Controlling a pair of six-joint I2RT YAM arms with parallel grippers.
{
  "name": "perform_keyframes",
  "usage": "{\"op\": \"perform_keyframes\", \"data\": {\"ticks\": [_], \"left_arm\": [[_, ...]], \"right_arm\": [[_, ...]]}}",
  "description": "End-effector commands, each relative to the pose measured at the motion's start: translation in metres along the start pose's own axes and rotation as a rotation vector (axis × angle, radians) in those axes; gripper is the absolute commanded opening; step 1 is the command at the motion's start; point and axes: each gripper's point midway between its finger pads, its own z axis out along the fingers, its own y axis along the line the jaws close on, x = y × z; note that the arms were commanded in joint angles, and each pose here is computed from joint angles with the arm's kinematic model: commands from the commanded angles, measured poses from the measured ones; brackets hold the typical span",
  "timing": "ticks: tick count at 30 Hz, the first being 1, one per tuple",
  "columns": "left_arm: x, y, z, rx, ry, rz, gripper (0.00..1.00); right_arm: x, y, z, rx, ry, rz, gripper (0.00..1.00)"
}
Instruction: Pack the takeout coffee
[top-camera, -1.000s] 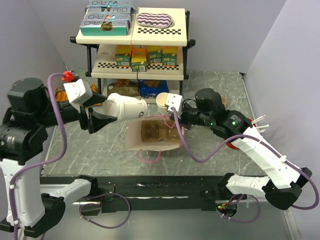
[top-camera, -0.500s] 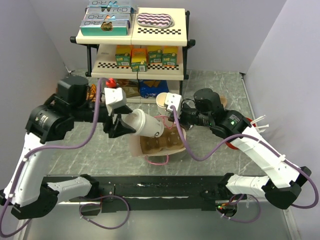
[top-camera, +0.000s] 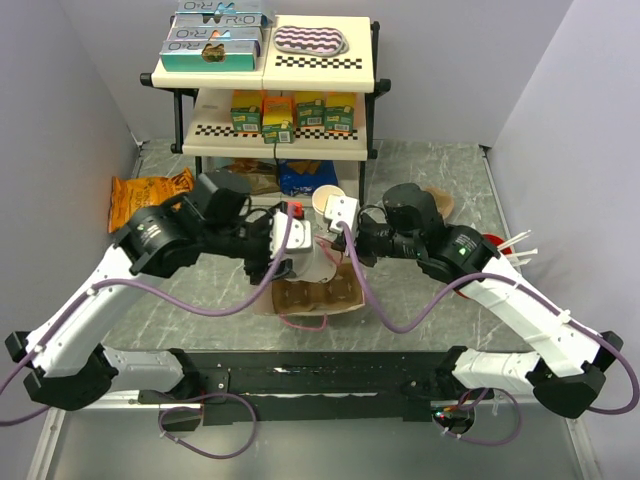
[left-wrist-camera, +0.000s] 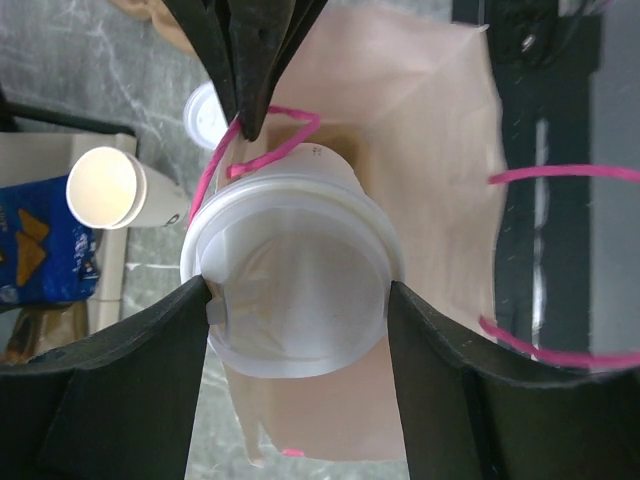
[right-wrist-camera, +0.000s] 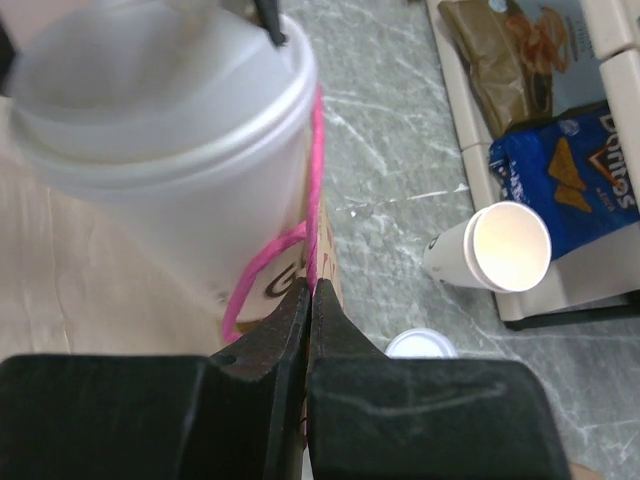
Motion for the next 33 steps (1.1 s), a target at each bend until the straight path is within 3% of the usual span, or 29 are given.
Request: {"op": "perform_keyframes", "data": {"ticks": [1, 12, 17, 23, 33], "left_arm": [[0.001, 0.013, 0.011, -0.067, 0.036, 0.12, 0.01], [0.029, -0.012, 0.042, -0.008, 0.132, 0.285, 0.01], [0.022, -0.016, 0.036, -0.015, 0.097, 0.325, 0.01], [0.045, -0.014, 0.036, -0.027, 0.181, 0.383, 0.01], [0.02, -0.02, 0.017, -0.024, 0.073, 0.461, 0.01]], "right_arm": [[-0.013, 0.005, -0.009, 0.008, -0.068, -0.029, 0.0], [-0.008, 0.004, -0.011, 0.042, -0.085, 0.022, 0.0], [-0.006, -0.001, -0.008, 0.063, -0.075, 0.042, 0.0], [-0.016, -0.005, -0.014, 0.08, -0.104, 0.018, 0.0], [-0.009, -0.009, -0.014, 0.09, -0.068, 0.05, 0.0]]}}
